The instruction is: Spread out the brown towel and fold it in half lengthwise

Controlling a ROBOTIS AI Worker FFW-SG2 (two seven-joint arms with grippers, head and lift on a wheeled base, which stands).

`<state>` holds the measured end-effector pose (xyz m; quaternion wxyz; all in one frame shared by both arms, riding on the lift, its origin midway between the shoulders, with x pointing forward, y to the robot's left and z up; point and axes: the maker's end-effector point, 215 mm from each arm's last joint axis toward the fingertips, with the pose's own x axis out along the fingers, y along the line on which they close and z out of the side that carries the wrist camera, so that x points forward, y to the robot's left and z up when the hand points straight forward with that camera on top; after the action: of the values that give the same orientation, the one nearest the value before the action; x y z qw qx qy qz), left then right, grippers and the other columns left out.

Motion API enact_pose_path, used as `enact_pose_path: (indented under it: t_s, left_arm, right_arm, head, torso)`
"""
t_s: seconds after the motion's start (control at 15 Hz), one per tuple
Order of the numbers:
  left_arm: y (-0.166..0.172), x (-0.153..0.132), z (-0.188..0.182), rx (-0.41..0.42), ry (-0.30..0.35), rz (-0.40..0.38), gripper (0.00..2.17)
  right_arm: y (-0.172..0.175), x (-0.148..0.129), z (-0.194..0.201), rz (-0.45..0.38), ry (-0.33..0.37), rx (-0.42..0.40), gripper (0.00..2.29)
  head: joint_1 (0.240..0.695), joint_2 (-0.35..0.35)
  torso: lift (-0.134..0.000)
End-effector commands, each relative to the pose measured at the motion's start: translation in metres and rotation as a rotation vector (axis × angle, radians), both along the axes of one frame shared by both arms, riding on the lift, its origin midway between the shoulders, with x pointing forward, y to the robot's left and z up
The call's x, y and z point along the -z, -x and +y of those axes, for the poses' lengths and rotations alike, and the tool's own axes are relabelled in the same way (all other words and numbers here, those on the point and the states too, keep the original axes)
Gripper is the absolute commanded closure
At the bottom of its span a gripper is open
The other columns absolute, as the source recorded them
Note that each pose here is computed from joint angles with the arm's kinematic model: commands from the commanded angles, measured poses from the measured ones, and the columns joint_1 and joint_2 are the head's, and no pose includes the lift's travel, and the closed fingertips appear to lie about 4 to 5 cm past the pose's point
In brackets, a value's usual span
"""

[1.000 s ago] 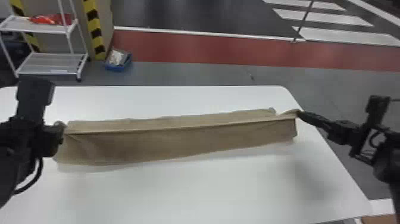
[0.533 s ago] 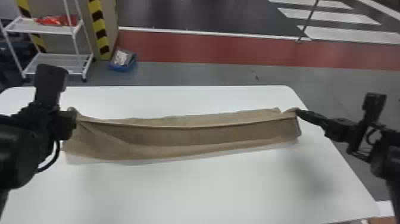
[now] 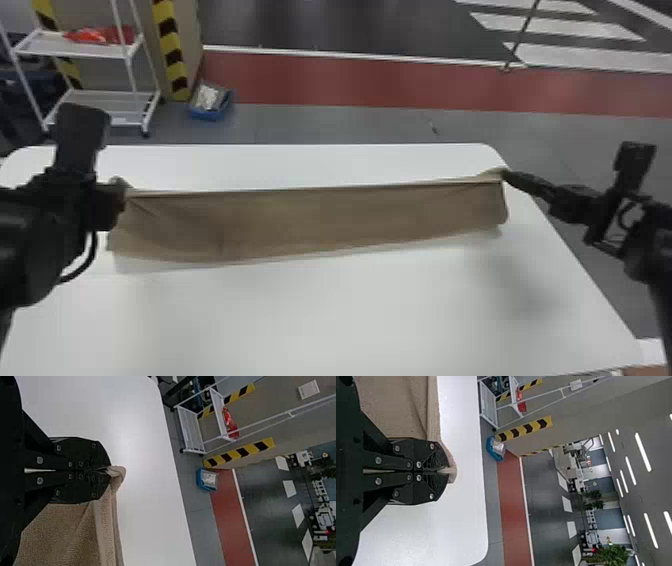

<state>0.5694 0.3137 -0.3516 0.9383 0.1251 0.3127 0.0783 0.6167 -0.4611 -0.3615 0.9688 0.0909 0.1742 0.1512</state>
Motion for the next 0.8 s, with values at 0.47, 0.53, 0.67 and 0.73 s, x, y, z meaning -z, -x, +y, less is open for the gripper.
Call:
enact_pose_path:
  t_s: [0.47, 0.53, 0.67, 0.73]
  left_arm:
    - [-0.038, 0.012, -0.023, 0.057, 0.012, -0.078, 0.03]
    - [-0.040, 0.013, -0.017, 0.044, -0.011, -0.075, 0.04]
    - [-0.036, 0.022, -0.003, 0.017, -0.056, -0.054, 0.04]
    - [-0.031, 0.030, 0.004, 0.004, -0.082, -0.042, 0.04]
  right_arm:
    - [-0.022, 0.030, 0.029, 0.042, 0.078, 0.005, 0.03]
    - [-0.027, 0.028, 0.027, 0.035, 0.087, 0.014, 0.03]
    - [-0.035, 0.024, 0.027, 0.025, 0.099, 0.020, 0.05]
    - [-0.036, 0.023, 0.027, 0.023, 0.095, 0.022, 0.05]
  head:
    - [0.694, -0.127]
    - [0.694, -0.125]
    - [0.692, -0.121]
    - [0.691, -0.117]
  torso:
    - [-0.125]
    - [-0.125]
    - [-0.125]
    - [-0.125]
